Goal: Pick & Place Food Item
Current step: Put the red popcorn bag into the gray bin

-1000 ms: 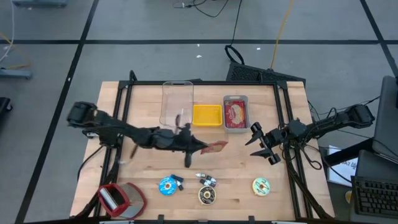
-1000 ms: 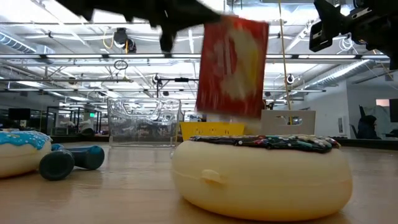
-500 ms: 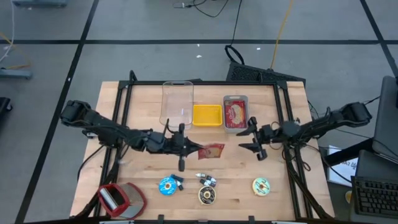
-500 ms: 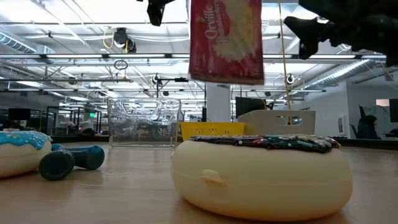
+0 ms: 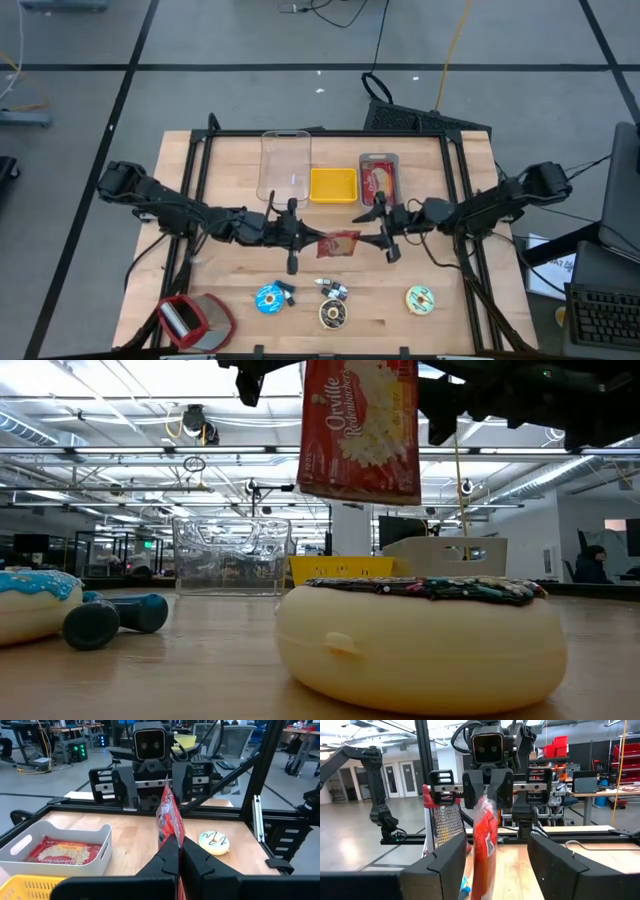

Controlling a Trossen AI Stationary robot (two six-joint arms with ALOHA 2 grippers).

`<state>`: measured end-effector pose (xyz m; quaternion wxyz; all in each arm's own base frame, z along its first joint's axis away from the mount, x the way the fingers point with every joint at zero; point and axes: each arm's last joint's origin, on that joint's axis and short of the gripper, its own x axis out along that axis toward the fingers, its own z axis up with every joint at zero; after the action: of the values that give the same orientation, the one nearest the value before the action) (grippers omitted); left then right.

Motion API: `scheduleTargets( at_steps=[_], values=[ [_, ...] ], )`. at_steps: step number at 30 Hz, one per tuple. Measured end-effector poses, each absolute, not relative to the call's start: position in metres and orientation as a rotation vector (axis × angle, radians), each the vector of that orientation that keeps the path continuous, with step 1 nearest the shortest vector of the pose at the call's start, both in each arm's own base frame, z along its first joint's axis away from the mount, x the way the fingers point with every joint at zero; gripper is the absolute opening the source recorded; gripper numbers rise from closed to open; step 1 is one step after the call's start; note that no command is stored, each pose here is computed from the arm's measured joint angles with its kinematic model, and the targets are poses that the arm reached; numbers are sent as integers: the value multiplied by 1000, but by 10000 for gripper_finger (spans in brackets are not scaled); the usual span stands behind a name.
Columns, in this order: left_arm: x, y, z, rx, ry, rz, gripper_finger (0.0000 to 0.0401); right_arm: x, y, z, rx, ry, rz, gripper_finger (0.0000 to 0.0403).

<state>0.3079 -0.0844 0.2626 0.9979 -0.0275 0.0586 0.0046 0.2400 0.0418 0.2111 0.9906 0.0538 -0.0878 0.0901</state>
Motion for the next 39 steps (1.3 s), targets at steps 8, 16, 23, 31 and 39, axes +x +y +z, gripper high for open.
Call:
scheduleTargets(
  at_steps=[8, 16, 23, 31, 39],
  values=[
    [308, -84, 261, -50, 137, 10, 0, 248, 43, 205, 107, -172, 183, 195],
    [308, -84, 261, -52, 138, 10, 0, 248, 44, 205, 131, -172, 216, 104],
    [308, -84, 261, -70, 138, 7, 5, 248, 45, 204, 80, -171, 235, 9],
    [308, -82, 262, -102, 121, 79, 81, 248, 45, 203, 75, -158, 257, 2],
    [294, -78, 285, -142, 54, 79, 213, 248, 46, 201, 72, -142, 265, 0]
  ],
)
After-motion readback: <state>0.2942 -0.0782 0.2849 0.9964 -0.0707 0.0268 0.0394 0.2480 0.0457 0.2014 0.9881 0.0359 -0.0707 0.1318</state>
